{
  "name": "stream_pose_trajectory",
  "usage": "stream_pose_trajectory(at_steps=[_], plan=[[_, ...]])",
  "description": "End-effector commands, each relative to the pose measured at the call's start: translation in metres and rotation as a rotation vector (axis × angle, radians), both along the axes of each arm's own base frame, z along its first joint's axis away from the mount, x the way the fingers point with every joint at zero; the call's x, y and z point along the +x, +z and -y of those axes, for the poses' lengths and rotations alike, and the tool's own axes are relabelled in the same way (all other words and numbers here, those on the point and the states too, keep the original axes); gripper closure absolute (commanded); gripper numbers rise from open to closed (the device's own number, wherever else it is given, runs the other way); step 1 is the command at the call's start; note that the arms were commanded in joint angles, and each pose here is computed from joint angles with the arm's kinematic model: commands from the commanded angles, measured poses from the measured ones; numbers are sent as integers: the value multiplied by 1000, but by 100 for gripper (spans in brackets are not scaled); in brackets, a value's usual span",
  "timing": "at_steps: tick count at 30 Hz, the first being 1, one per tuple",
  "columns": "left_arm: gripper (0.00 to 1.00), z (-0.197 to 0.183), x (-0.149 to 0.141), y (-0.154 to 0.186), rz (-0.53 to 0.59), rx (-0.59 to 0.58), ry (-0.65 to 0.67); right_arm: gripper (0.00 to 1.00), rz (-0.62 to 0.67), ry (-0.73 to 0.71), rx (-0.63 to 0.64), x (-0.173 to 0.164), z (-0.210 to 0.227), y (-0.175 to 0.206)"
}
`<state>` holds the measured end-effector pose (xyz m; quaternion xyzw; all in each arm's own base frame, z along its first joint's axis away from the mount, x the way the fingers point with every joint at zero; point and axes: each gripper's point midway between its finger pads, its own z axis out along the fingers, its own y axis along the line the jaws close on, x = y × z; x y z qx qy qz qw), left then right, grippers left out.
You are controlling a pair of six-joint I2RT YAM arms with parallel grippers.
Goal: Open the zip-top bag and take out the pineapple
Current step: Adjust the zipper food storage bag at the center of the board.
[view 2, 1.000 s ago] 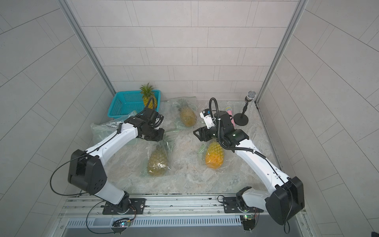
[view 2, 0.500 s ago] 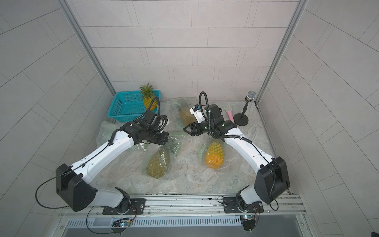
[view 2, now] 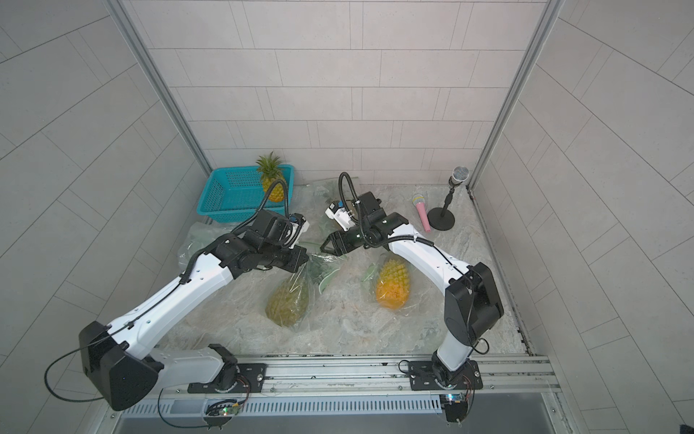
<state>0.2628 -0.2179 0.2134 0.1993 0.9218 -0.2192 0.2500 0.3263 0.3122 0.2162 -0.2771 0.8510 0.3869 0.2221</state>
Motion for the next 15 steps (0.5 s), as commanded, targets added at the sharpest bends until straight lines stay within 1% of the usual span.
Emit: stream_pose_trajectory(at_steps=[1, 5, 6, 8, 9, 12, 14, 15], plan=[[100, 7, 3, 17, 80, -49, -27, 36, -36, 9, -53, -1, 2, -14], [100, 7, 4, 16, 87, -46, -26, 40, -95, 41, -94, -8, 0, -32], [100, 7, 4, 15, 85, -48, -26, 42, -107, 50, -100, -10, -1, -36], [100, 8, 4, 14, 84, -50, -28, 49, -127, 72, -108, -14, -4, -41], [100, 7, 4, 14, 85, -51, -25, 56, -137, 80, -109, -15, -5, -43], [100, 8, 4, 13, 85, -54, -25, 85, -139, 90, -107, -15, -7, -39], [100, 7, 4, 12, 85, -50, -24, 100, -115, 82, -105, -13, -7, -33], [100, 6, 3, 12, 88, -48, -21, 100, -95, 76, -105, -11, -6, -28]])
